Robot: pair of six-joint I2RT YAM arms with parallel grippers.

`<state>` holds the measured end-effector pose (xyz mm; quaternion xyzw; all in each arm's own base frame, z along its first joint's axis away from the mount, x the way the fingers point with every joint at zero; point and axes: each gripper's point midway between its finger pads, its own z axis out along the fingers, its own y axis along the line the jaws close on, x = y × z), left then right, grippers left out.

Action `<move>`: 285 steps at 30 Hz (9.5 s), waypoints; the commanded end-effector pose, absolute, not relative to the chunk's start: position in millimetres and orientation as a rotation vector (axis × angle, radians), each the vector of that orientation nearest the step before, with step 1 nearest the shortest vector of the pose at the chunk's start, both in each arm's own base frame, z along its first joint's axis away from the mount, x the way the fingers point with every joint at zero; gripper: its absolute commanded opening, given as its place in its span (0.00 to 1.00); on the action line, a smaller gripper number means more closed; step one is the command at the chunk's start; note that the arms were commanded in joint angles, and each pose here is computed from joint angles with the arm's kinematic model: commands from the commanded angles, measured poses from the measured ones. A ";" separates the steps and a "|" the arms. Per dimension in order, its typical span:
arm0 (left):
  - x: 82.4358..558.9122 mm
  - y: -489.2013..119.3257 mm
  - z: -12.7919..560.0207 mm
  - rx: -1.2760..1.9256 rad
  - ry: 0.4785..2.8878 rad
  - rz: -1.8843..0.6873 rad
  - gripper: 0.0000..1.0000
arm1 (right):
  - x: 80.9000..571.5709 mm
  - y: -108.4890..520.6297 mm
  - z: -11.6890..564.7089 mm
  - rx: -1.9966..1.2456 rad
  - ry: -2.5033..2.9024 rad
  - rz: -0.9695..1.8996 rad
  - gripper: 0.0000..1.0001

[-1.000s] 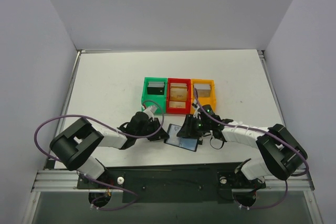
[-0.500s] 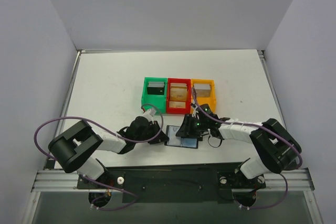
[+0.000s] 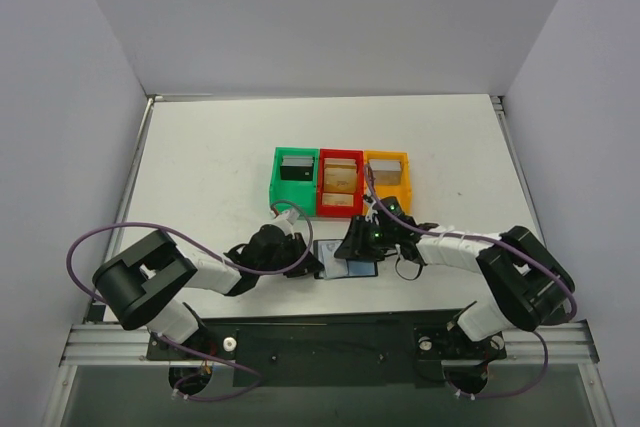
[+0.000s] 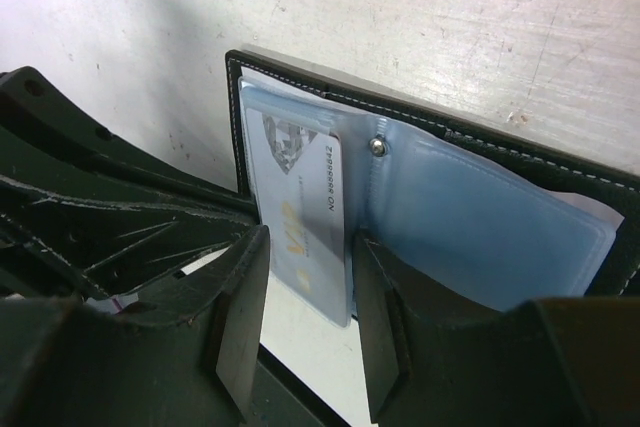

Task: Take the credit cards out of the card holder
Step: Remove the credit card from the card holder.

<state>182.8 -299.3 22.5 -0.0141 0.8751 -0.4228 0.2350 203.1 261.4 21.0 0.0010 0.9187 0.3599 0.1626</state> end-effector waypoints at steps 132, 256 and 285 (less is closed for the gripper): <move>204.3 -310.8 83.1 0.102 2.240 -1.316 0.31 | 179.5 264.3 44.0 -0.079 2.545 1.219 0.38; 204.0 -281.2 2.9 -0.044 2.430 -1.065 0.25 | 195.5 284.6 64.3 0.030 2.429 1.338 0.43; 188.2 -302.3 7.5 -0.017 2.422 -1.169 0.24 | 201.0 295.2 64.2 0.092 2.380 1.438 0.43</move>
